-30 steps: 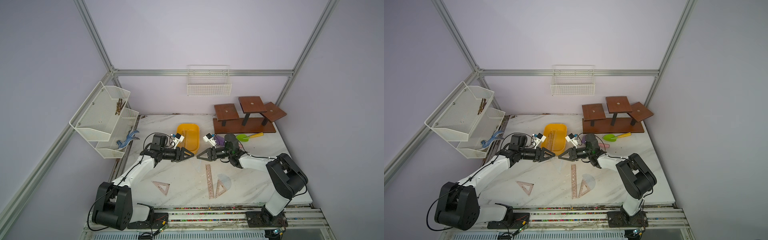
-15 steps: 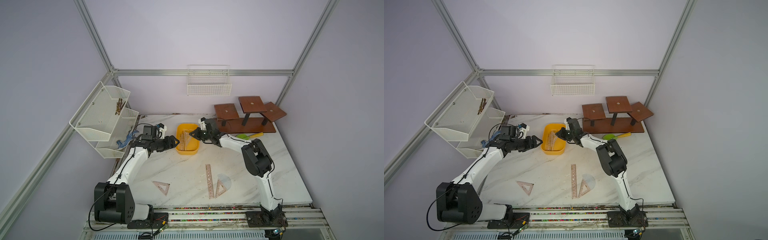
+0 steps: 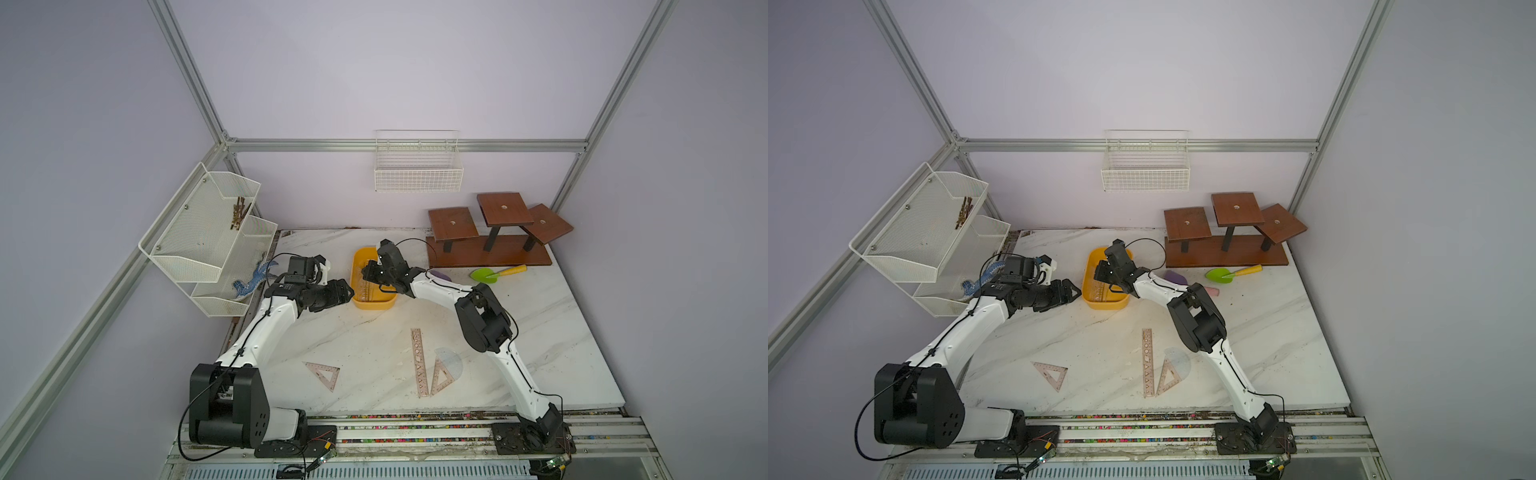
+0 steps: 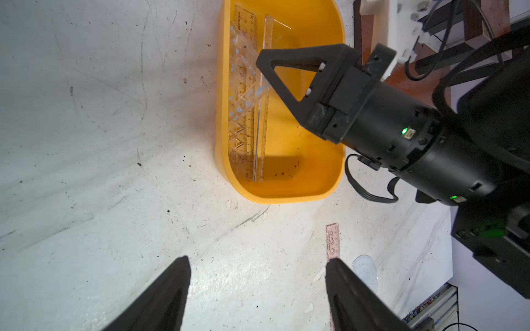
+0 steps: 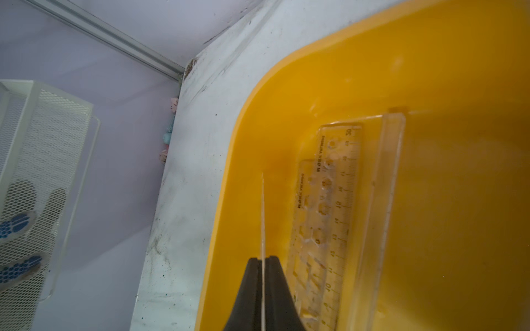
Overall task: Put the scattered rulers into the storage box
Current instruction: Place the ruler in the storage box.
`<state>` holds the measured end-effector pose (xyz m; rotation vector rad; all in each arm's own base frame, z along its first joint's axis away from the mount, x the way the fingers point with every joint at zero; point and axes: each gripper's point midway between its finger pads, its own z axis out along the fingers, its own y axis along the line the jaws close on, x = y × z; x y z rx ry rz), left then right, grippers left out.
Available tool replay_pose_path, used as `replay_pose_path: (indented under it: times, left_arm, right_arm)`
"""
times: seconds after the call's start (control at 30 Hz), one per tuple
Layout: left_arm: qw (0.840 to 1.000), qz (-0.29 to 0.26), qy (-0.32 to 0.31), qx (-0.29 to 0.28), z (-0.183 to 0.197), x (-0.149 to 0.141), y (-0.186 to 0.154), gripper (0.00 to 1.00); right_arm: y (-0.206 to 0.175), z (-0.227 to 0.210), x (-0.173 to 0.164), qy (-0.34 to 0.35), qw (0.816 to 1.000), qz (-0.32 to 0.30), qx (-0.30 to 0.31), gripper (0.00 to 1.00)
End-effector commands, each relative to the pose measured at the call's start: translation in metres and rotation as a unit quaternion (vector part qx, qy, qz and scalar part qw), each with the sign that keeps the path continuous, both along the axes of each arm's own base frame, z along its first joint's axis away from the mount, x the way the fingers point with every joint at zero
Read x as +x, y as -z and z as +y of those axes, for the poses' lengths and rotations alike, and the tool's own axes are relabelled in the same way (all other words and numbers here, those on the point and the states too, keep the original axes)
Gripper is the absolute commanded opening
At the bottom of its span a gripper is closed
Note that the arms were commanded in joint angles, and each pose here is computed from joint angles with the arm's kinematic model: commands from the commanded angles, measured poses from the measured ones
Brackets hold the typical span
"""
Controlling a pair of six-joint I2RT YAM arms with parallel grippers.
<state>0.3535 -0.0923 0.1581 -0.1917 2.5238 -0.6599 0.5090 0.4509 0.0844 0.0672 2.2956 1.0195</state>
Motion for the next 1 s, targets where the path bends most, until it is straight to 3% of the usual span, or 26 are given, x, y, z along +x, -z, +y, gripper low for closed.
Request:
replay_pose_path:
  times: [0.0, 0.27, 0.5, 0.67, 0.8, 0.97]
  left_arm:
    - [1.000, -0.023, 0.005, 0.006, 0.003, 0.003, -0.010, 0.78]
    - [1.000, -0.022, 0.009, 0.000, 0.000, 0.004, -0.011, 0.78]
    - [0.999, -0.028, 0.015, -0.007, -0.002, 0.004, -0.017, 0.79]
    - [0.999, -0.030, 0.021, -0.024, -0.008, 0.002, -0.021, 0.78]
    - [0.999, -0.028, 0.037, -0.026, -0.026, -0.008, -0.021, 0.79]
    - [0.996, -0.011, 0.083, -0.036, -0.074, -0.034, -0.007, 0.81]
  right_arm:
    - [0.010, -0.004, 0.002, 0.011, 1.000, -0.001, -0.024, 0.00]
    - [0.019, 0.002, 0.000, -0.013, 0.999, -0.010, -0.032, 0.02]
    - [-0.009, 0.000, 0.007, -0.068, 0.997, -0.017, -0.012, 0.28]
    - [-0.076, -0.010, 0.002, -0.101, 0.993, -0.059, -0.015, 0.41]
    - [-0.112, -0.039, -0.029, -0.119, 0.987, -0.079, -0.066, 0.43]
    - [-0.083, -0.108, -0.113, -0.125, 0.981, -0.066, -0.132, 0.40]
